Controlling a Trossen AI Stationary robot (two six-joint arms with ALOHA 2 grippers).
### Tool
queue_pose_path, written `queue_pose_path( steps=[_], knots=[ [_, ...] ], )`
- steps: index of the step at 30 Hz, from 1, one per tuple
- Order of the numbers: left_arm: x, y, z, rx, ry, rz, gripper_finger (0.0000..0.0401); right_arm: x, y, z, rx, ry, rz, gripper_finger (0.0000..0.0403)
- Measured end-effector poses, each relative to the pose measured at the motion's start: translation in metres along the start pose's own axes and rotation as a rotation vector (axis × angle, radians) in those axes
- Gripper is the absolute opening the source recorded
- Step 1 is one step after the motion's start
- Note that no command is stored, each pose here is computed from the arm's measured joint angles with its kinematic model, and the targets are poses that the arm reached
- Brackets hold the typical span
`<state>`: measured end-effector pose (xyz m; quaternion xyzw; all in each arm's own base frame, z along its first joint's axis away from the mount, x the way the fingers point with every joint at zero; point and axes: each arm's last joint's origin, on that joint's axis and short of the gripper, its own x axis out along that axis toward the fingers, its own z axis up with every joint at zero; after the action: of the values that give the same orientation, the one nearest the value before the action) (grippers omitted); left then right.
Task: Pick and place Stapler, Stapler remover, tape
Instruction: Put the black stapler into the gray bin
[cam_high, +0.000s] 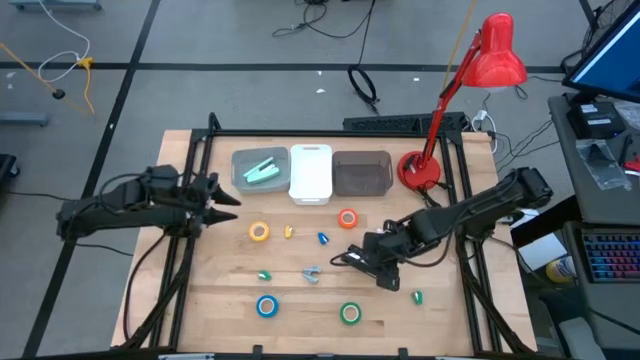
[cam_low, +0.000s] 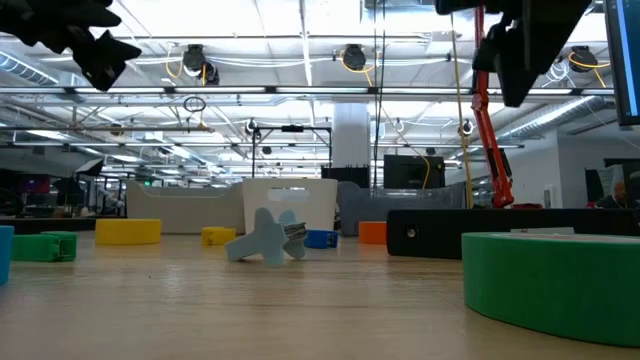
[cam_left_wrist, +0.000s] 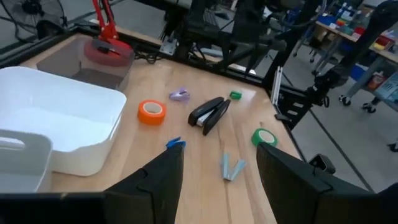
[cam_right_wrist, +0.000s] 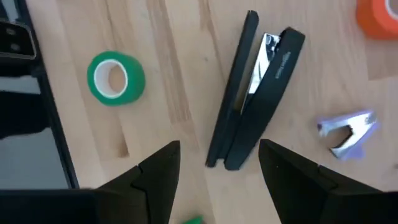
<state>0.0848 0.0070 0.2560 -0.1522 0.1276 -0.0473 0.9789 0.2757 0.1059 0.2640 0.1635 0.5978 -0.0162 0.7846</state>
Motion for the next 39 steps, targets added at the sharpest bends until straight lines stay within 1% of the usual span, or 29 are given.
queue_pose_path(
  steps=[3,8,11,14,17,24,31,39],
  knots=[
    [0.001,0.001,-0.003,0.008,-0.002,0.000,0.0207,0.004,0.000,0.001,0.055,0.012,-0.011,0.0224],
    [0.011,0.006,-0.015,-0.003,-0.014,-0.018,0.0207,0.010,0.001,0.002,0.098,0.018,-0.018,0.0271],
    [0.018,0.008,-0.020,-0.003,-0.057,-0.051,0.0207,0.017,0.002,0.003,0.108,0.046,-0.010,0.0299],
    [0.024,0.009,-0.025,0.005,-0.094,-0.105,0.0207,0.028,0.003,0.005,0.125,0.091,-0.010,0.0315],
    [0.026,0.008,-0.029,0.014,-0.103,-0.132,0.0207,0.043,0.003,0.006,0.126,0.131,-0.044,0.0319],
    [0.027,0.007,-0.032,0.009,-0.076,-0.137,0.0207,0.071,-0.007,0.005,0.148,0.247,-0.145,0.0315],
    [0.028,0.008,-0.035,-0.001,-0.044,-0.130,0.0207,0.086,-0.008,0.008,0.148,0.272,-0.162,0.0324],
    [0.028,0.008,-0.036,-0.007,-0.039,-0.129,0.0207,0.092,-0.007,0.008,0.153,0.272,-0.163,0.0331]
  ],
)
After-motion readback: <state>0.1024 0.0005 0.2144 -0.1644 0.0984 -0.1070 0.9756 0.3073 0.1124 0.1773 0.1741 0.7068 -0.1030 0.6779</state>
